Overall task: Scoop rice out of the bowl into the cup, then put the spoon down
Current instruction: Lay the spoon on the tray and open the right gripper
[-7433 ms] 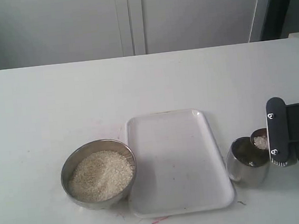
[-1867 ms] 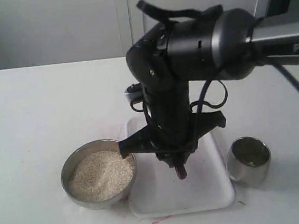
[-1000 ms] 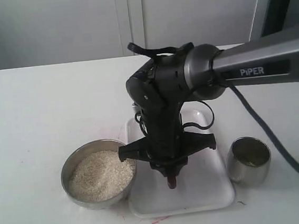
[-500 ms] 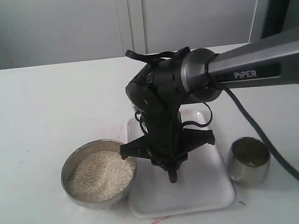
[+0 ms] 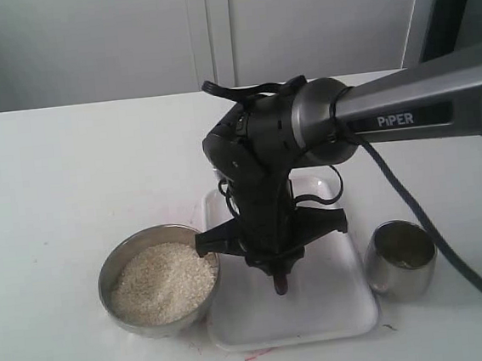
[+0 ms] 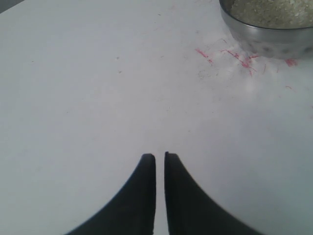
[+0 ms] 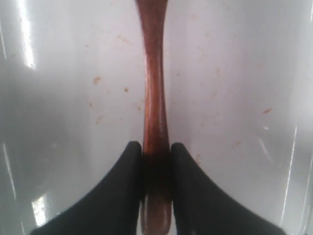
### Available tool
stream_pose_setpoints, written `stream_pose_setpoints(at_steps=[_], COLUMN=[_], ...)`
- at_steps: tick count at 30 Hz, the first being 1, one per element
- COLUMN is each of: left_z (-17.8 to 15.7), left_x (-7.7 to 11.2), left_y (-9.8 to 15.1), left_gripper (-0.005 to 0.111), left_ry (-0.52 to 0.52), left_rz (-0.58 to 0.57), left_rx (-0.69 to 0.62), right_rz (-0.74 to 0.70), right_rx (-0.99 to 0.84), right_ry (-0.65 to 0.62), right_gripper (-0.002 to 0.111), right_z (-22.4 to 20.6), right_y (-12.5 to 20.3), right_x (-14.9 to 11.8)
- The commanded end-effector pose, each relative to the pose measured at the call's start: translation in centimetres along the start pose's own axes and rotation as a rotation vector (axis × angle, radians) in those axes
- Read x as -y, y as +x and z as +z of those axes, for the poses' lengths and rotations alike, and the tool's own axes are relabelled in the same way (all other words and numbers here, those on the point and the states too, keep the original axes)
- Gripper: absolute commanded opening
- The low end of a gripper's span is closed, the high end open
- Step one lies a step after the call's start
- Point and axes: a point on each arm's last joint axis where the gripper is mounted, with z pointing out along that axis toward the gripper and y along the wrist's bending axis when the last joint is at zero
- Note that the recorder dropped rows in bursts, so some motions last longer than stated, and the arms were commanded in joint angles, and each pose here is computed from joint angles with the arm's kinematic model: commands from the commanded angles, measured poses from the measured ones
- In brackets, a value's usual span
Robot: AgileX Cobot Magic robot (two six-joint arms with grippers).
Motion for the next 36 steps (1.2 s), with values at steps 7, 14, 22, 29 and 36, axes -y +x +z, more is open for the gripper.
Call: stream_pose_setpoints(at_steps=[7,14,22,29,36], left_z=[0.09,0.09,0.09,0.09,0.09], left_x=[0.23,0.23,0.23,0.23,0.23], left_y=[0.69,0.69,0.69,0.69,0.69], left_gripper=[0.014,0.014,0.014,0.014,0.014], left_ry=[0.022,0.022,0.022,0.022,0.022], left_rz=[-0.008,-0.008,-0.008,-0.008,-0.008], left_rx=[-0.053,-0.053,-0.053,-0.053,-0.053], right_rz=[0.005,0.005,0.005,0.005,0.005], right_rx=[0.008,0.008,0.008,0.008,0.006], right_ry=[0.01,0.01,0.01,0.01,0.012], right_gripper=[0.0,0.013,0.014,0.021,0.025], right_z=[-0.13,-0.13,-0.13,-0.13,-0.13], right_y=[-0.33,-0.33,-0.33,-0.33,-0.3], right_x=[0.36,0.36,0.36,0.36,0.38])
